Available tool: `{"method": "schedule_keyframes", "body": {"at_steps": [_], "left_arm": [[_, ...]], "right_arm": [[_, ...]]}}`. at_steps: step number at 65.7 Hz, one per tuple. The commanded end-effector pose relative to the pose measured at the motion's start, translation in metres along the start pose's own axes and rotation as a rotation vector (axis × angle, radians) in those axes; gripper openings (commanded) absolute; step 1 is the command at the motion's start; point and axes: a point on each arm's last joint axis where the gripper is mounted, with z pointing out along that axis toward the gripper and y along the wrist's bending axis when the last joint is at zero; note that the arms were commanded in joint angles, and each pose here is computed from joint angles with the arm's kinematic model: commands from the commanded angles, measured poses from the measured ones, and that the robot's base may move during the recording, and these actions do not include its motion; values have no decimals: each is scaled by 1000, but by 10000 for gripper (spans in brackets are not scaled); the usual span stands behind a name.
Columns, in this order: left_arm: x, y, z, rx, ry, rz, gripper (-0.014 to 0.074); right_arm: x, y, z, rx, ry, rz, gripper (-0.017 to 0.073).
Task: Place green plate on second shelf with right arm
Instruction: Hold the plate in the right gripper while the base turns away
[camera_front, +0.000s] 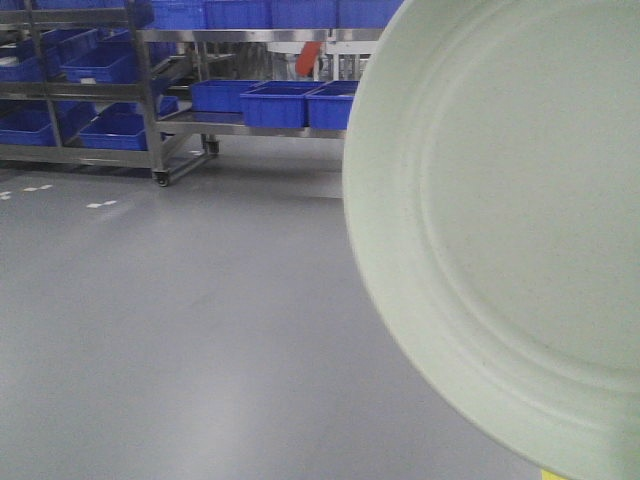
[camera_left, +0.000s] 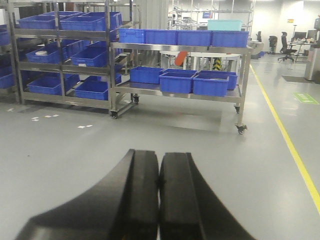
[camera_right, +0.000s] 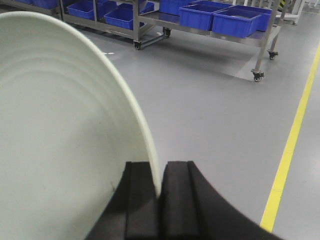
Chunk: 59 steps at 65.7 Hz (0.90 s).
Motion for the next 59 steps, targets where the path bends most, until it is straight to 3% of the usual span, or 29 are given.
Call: {"method": "schedule_keyframes", "body": {"at_steps": [1, 59], "left_arm": [[7, 0, 0, 2, -43, -13, 130], [7, 0, 0, 2, -43, -13, 130]], "right_arm": [[-21, 2, -3, -23, -136, 6, 53], [-21, 2, -3, -23, -135, 6, 53]]}}
